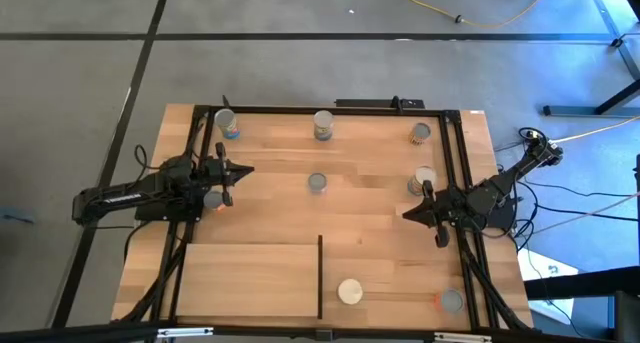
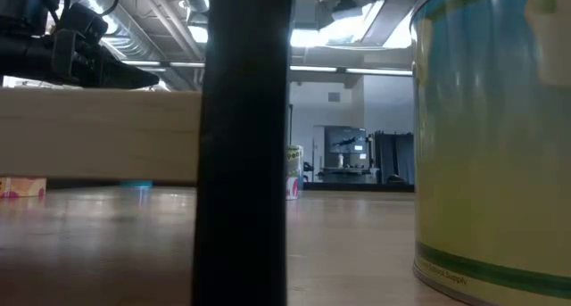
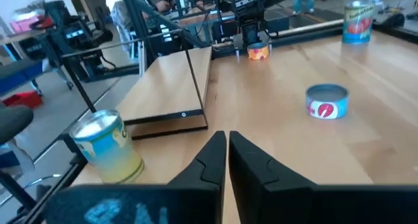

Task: Pick and place cans onto a shelf
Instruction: Put the canned tomatoes on the shelf

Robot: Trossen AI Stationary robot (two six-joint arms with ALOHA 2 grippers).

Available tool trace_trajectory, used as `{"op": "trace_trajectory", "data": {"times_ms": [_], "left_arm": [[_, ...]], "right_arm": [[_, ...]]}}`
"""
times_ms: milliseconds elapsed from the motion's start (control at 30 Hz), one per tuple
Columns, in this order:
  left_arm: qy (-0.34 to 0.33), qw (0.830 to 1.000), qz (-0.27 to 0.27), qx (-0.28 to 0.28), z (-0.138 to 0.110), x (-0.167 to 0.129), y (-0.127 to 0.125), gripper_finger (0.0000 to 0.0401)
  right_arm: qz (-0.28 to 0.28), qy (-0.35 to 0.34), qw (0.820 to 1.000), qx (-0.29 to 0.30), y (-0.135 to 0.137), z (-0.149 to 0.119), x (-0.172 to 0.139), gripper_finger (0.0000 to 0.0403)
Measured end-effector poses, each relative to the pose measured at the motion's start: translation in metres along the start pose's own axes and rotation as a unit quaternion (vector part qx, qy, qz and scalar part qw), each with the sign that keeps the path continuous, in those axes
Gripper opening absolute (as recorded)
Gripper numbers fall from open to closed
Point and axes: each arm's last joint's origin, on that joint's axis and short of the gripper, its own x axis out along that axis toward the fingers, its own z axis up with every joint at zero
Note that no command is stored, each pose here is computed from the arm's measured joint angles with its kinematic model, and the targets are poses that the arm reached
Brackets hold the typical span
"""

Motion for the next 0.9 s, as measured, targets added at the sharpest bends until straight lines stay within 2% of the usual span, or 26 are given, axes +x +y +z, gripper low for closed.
{"op": "trace_trajectory", "data": {"times_ms": [167,300,500,633,767,900], "left_arm": [[0.000,1.000,0.000,0.000,0.000,0.000,0.000,0.0000],[0.000,1.000,0.000,0.000,0.000,0.000,0.000,0.0000],[0.000,1.000,0.000,0.000,0.000,0.000,0.000,0.0000],[0.000,1.000,0.000,0.001,0.000,0.000,0.000,0.0000],[0.001,0.999,0.004,0.033,0.000,0.000,0.000,0.0000],[0.001,0.999,0.005,0.039,0.000,0.000,0.000,0.0000]], "right_arm": [[-0.016,-0.045,0.999,0.017,0.001,0.008,0.000,0.0023],[-0.082,-0.090,0.993,0.004,0.000,0.022,-0.003,0.0013],[-0.176,-0.137,0.975,-0.014,0.000,0.056,-0.013,0.0007],[-0.214,-0.142,0.966,-0.030,0.002,0.075,-0.018,0.0006],[-0.256,-0.127,0.957,-0.041,0.004,0.092,-0.021,0.0004],[-0.288,-0.131,0.948,-0.022,0.009,0.118,-0.026,0.0005]]}}
